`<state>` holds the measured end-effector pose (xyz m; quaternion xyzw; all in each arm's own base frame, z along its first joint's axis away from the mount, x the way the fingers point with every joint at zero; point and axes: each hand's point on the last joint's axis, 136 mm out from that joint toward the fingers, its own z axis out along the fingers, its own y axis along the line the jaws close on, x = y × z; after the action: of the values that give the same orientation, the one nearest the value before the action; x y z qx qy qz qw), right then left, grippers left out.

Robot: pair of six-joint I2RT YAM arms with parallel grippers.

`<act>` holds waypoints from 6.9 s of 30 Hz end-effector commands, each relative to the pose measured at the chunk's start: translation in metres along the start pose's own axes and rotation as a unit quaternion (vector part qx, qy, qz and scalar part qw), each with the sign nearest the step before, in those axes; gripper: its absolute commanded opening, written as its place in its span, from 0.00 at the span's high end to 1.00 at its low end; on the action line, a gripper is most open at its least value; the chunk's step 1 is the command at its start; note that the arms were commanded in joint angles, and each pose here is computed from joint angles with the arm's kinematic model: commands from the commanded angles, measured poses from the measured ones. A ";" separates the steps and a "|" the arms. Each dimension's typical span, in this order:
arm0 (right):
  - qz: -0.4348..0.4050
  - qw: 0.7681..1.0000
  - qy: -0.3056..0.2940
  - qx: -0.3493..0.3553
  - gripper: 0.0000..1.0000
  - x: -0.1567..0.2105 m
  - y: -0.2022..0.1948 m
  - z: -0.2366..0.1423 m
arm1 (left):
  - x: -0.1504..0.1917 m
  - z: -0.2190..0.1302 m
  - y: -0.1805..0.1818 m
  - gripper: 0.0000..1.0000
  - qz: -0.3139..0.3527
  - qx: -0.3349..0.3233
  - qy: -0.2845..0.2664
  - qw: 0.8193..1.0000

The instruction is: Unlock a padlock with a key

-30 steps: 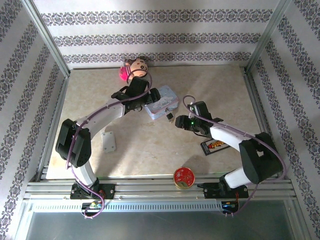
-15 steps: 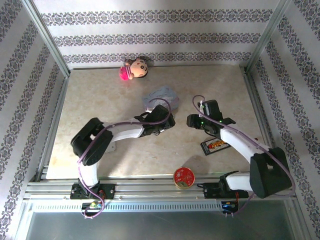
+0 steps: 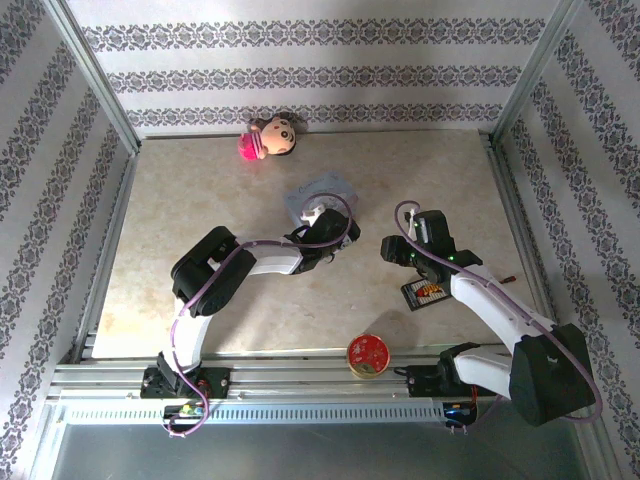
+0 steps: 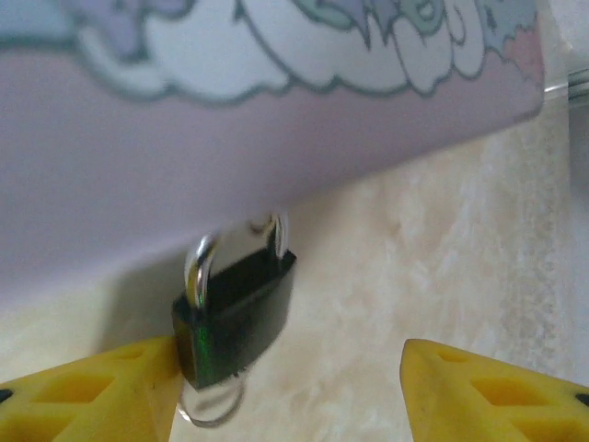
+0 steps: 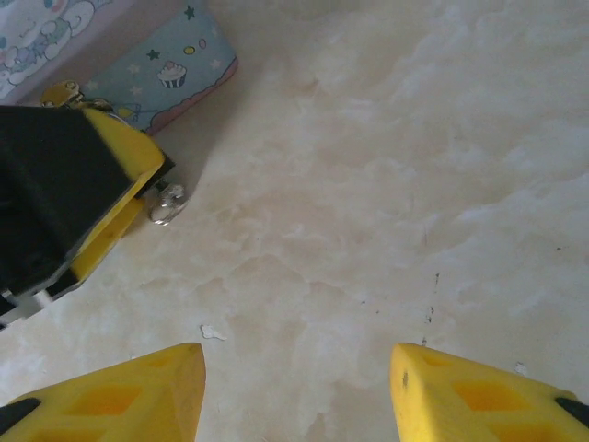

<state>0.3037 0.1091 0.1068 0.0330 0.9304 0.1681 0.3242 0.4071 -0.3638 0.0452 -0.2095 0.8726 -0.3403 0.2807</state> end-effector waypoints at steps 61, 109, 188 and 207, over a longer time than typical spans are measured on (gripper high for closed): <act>-0.338 0.939 0.007 -0.065 0.64 0.025 0.114 0.104 | -0.007 -0.064 0.007 1.00 -0.131 0.005 0.203 0.970; -0.368 0.928 -0.013 -0.046 0.71 0.038 0.117 0.118 | 0.004 -0.071 -0.003 1.00 -0.143 0.022 0.244 0.959; -0.359 0.932 0.017 -0.039 0.81 0.027 0.123 0.065 | 0.012 -0.104 -0.009 1.00 -0.183 -0.027 0.354 0.917; -0.368 0.929 0.029 -0.029 0.85 0.035 0.127 0.084 | 0.012 -0.103 -0.015 1.00 -0.191 -0.006 0.357 0.915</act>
<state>0.3173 0.2537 0.0695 -0.3251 0.8822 0.0747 0.3324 0.3423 -0.3193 0.0982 -0.2577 0.8762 -0.3969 -0.0913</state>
